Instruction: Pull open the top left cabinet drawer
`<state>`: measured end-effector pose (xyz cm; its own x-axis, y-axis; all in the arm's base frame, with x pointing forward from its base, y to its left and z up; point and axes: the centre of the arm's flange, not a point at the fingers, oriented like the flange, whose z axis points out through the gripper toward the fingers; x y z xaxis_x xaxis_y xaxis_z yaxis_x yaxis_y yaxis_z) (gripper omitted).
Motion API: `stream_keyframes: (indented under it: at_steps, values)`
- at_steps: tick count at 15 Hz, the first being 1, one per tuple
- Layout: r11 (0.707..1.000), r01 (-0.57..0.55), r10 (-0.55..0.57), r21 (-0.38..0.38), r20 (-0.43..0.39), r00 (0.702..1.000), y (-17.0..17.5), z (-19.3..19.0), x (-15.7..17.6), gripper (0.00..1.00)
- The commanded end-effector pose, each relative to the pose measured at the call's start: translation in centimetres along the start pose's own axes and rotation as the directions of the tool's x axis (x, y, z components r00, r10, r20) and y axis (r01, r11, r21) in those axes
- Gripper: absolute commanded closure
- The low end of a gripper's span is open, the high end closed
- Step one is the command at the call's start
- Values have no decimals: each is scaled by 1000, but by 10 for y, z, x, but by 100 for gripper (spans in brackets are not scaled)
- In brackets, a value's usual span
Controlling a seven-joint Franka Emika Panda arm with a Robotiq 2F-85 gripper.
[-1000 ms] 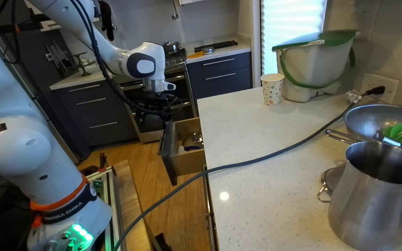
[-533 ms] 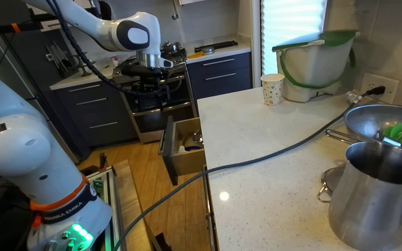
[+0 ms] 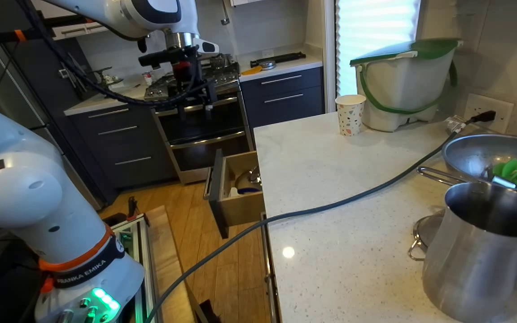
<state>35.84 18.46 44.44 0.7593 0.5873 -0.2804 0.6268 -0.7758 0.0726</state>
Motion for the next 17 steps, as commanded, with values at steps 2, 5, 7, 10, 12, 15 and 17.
stream_keyframes:
  at_steps: [2,5,7,10,12,15,17]
  values:
    - [986,-160,159,-37,-14,987,13,-20,-16,0]
    - [973,-229,228,-37,-35,973,19,-24,-18,0]
    - [966,-255,254,-35,-39,966,21,-25,-19,0]
    - [973,-230,229,-19,-44,972,19,-23,-15,0]
    - [973,-229,228,-19,-44,973,19,-23,-14,0]
    - [973,-229,228,-19,-44,973,19,-23,-14,0]
    - [973,-229,228,-19,-44,973,19,-23,-14,0]
